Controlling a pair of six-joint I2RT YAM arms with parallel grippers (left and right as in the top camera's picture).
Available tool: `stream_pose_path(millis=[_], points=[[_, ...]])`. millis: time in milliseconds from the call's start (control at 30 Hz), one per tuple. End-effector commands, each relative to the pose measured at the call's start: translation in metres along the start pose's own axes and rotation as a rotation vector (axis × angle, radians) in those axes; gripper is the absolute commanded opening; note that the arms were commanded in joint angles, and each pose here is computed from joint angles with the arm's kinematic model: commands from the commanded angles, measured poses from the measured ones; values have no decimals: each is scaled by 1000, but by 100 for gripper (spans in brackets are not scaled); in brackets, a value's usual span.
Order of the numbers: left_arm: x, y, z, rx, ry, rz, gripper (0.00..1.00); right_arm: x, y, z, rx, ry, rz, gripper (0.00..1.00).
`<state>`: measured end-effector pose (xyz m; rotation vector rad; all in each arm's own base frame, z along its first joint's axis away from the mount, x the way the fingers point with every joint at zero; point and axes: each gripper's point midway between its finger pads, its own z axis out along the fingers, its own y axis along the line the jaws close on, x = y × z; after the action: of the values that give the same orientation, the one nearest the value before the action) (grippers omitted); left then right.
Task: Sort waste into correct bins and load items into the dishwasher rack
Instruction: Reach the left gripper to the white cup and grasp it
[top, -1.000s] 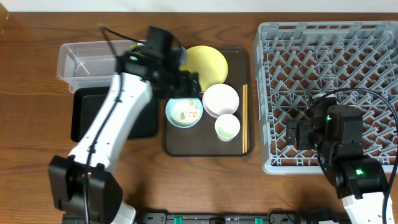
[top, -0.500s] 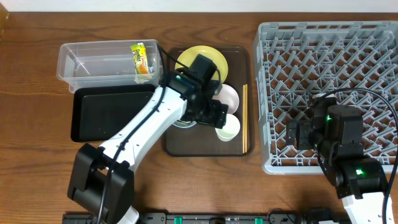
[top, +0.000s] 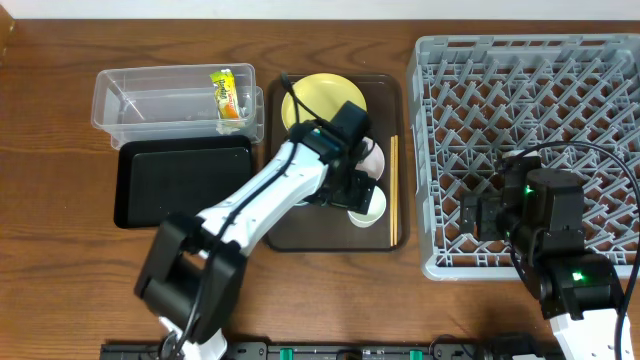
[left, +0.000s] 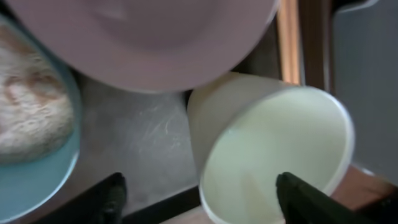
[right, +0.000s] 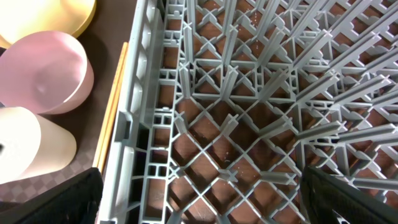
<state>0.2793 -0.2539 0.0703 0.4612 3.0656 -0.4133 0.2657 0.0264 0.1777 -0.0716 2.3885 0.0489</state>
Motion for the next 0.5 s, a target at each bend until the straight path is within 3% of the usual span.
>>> stream_pose_path(millis=[0, 33, 233, 467], points=[[1, 0, 8, -16, 8, -2, 65, -6, 4, -4, -13, -17, -5, 99], [0, -1, 8, -14, 4, -1, 63, -6, 4, -4, -13, -17, -5, 99], [-1, -1, 8, -12, -2, 0, 30, -6, 4, -4, -13, -17, -5, 99], [2, -2, 9, -16, 8, -2, 21, -6, 4, -4, -13, -17, -5, 99]])
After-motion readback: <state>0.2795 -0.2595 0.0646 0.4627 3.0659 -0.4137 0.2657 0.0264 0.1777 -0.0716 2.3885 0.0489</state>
